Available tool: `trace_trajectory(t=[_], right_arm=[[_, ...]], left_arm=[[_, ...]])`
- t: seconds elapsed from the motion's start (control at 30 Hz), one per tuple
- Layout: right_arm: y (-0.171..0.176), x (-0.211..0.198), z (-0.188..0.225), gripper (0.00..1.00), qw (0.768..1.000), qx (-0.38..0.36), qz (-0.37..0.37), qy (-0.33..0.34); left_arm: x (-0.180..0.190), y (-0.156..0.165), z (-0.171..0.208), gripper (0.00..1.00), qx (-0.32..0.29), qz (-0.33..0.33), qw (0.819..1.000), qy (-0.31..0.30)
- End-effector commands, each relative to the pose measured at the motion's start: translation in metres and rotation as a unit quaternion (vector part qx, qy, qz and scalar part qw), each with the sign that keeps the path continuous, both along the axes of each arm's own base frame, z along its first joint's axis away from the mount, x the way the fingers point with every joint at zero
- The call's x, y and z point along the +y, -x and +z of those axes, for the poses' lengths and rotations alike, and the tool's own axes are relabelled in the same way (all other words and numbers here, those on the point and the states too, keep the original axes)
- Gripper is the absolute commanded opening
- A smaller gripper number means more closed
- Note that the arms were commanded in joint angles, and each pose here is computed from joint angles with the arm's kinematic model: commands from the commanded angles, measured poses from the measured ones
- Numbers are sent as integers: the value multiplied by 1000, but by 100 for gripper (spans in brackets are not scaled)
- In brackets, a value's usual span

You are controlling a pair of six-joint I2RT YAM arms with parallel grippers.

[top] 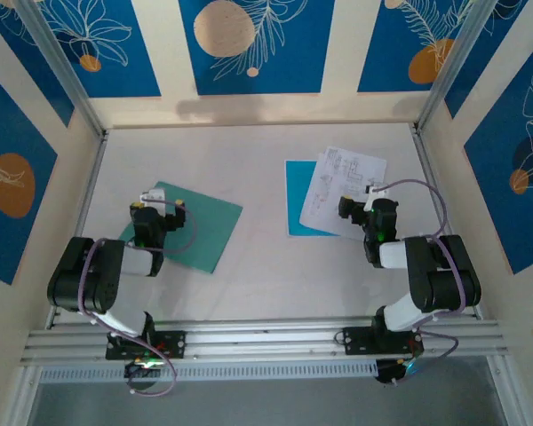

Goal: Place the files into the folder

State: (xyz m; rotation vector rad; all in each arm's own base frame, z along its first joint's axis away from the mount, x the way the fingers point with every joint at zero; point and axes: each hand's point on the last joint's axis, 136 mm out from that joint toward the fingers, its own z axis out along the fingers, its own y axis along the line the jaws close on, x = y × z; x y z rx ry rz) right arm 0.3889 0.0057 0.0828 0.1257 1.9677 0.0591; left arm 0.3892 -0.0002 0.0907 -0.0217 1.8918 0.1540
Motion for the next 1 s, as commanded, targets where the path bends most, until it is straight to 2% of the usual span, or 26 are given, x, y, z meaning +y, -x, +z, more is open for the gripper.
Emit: trace_trajectory(t=[0.0, 0.6, 0.8, 0.97], right_arm=[[-6, 0, 11, 99, 1000, -20, -2, 8], [-7, 0, 12, 99, 1000, -21, -2, 9], [-2, -3, 17, 99, 999, -32, -7, 7], [7, 8, 26, 99, 997, -67, 13, 25]], left_arm=[[0, -2, 3, 100, -6, -4, 1000, 7], [-1, 0, 5, 100, -14, -9, 1000, 6], [7, 11, 10, 100, -46, 14, 999, 9], [0, 21, 21, 100, -74, 0, 997, -4]])
